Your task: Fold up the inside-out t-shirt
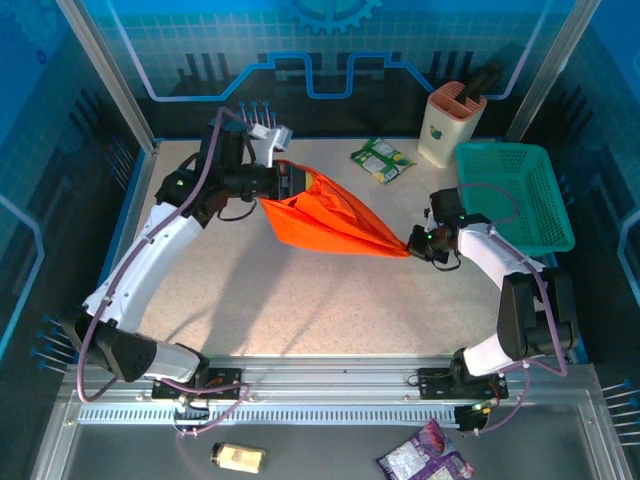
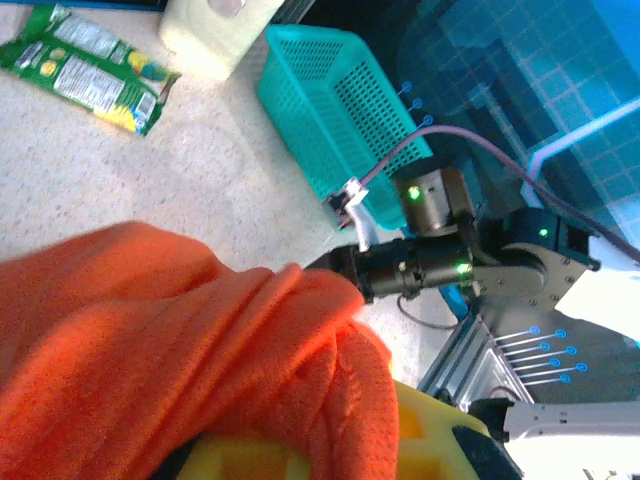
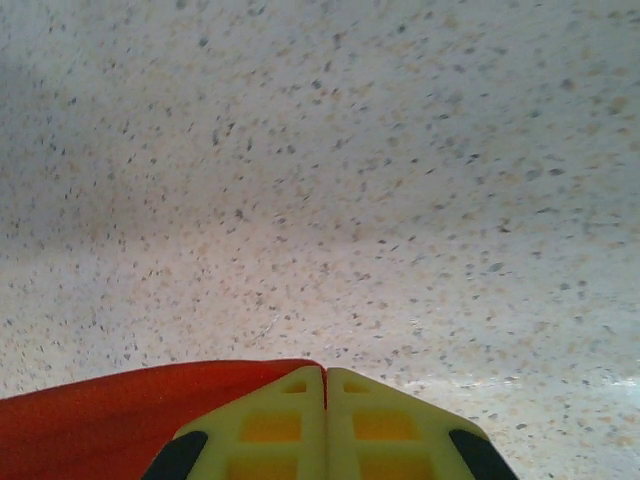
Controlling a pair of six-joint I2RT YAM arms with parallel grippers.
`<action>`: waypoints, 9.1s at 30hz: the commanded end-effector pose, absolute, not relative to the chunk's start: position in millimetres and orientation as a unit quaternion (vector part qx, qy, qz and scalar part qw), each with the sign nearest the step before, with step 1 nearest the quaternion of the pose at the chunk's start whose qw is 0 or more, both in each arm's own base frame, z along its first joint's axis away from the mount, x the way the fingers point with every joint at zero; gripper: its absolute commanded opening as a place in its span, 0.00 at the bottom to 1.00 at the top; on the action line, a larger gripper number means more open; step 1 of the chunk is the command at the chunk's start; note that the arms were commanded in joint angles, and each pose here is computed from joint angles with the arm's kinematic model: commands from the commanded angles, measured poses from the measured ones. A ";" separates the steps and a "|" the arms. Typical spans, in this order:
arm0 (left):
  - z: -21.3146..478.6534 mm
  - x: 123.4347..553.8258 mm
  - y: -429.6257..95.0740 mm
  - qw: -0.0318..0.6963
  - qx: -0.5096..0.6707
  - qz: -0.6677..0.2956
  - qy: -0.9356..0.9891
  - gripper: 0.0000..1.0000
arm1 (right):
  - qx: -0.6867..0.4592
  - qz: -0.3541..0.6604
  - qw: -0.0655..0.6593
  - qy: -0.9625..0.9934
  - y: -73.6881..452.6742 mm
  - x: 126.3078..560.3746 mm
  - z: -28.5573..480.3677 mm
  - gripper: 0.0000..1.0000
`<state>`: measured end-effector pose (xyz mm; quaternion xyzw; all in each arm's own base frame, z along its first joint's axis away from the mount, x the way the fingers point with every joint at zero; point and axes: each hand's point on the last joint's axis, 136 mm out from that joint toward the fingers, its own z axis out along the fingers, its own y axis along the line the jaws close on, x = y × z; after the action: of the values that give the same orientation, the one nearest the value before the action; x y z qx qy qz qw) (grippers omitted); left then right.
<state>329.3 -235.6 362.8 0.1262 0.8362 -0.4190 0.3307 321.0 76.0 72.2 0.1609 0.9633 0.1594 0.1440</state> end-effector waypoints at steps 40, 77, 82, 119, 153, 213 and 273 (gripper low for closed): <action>291.2 318.7 -228.8 0.259 0.028 -0.412 0.873 0.32 | -0.124 0.215 0.401 0.882 304.4 313.0 269.2 0.00; 82.3 361.4 -137.1 0.149 -0.150 -0.315 0.925 0.00 | -0.120 0.220 0.460 0.852 209.6 296.6 336.7 0.00; 138.2 381.1 -53.7 0.238 -0.217 -0.309 0.895 0.00 | -0.016 0.182 0.479 0.858 136.2 299.6 339.7 0.00; 64.4 307.5 -54.6 0.174 -0.257 -0.321 0.895 0.00 | -0.004 0.164 0.130 0.978 227.6 395.1 81.3 0.48; 413.5 381.7 67.4 0.490 -0.248 -0.387 0.741 0.00 | 0.182 0.145 0.512 0.827 -24.6 399.0 437.7 0.00; 70.9 339.3 -337.0 0.165 0.548 0.036 0.819 0.27 | 0.138 0.088 0.240 0.957 29.7 259.3 188.3 0.46; 300.5 427.5 -190.4 0.325 0.049 -0.306 0.893 0.00 | 0.000 0.171 0.402 0.899 196.1 353.5 228.2 0.00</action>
<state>410.9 -233.1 289.7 0.1221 0.8941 -0.3167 0.2922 378.3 209.3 185.8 0.0145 0.9149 0.1603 0.3702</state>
